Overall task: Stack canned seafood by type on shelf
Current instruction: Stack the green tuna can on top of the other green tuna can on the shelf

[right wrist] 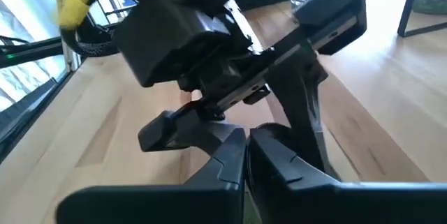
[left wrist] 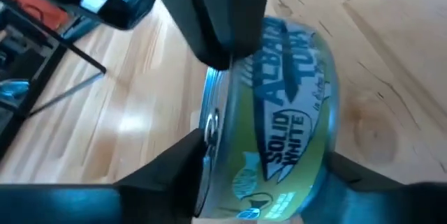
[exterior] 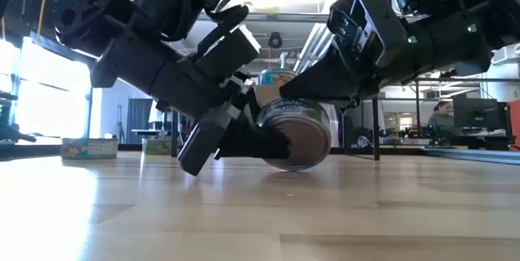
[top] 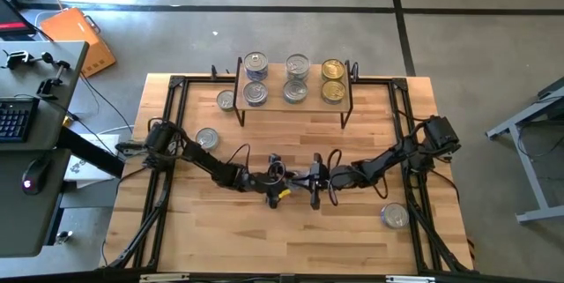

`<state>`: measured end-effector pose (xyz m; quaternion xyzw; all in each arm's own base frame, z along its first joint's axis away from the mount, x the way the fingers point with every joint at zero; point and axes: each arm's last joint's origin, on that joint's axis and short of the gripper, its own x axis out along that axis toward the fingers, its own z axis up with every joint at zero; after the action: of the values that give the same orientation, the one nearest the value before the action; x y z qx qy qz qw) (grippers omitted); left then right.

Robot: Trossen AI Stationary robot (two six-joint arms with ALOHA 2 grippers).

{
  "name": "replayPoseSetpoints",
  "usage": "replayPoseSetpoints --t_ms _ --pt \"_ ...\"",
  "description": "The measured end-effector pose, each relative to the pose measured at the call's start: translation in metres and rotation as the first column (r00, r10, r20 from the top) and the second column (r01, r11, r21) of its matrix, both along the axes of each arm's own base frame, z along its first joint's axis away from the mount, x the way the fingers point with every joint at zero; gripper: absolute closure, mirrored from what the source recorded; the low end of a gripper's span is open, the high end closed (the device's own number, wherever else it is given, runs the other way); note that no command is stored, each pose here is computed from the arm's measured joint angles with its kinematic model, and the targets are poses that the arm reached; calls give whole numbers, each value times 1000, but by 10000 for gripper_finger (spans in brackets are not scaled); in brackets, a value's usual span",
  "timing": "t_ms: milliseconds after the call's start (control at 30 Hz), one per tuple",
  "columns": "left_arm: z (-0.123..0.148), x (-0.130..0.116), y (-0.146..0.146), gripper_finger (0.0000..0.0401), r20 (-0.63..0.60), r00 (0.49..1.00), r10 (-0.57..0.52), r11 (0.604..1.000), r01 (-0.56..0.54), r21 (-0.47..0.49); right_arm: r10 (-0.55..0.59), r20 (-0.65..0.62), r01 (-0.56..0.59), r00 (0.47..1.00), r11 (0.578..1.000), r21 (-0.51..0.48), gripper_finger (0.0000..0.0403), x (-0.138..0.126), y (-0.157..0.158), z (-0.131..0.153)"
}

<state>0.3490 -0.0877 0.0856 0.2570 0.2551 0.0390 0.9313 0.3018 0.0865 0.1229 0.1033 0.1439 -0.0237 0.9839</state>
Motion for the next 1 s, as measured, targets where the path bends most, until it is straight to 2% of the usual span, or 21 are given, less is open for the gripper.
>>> replayPoseSetpoints --t_ms 167,267,367,433,500,600,800,900,1000 --pt "-1 0 0 281 -5 1000 16 999 -16 -30 17 27 -15 999 998 -59 332 1 -1 3" --pt "-1 -1 0 281 -5 1000 19 999 -19 -46 94 14 -90 995 976 -199 284 -1 0 9" --pt "-1 -1 -1 281 -8 1000 17 998 -18 -59 141 -44 -148 989 919 -365 244 -7 5 20" --pt "-2 -1 -1 279 -9 1000 23 997 -24 -70 109 -114 -147 987 895 -421 224 -9 8 23" --pt "-2 -1 -1 270 -8 1000 24 997 -24 -73 88 -171 -155 981 890 -428 210 -5 9 27" --pt "-2 -1 -1 261 -10 1000 21 997 -22 -73 147 -279 -260 949 866 -427 197 3 12 29" --pt "-4 -2 -1 266 -18 999 27 995 -29 -95 111 -406 -312 907 826 -470 191 18 13 24" --pt "-4 -2 -1 266 -16 999 27 995 -29 -95 116 -417 -332 902 805 -492 201 26 15 19" --pt "-4 -2 -1 262 -16 999 32 995 -33 -98 110 -421 -333 900 799 -502 228 30 16 17"
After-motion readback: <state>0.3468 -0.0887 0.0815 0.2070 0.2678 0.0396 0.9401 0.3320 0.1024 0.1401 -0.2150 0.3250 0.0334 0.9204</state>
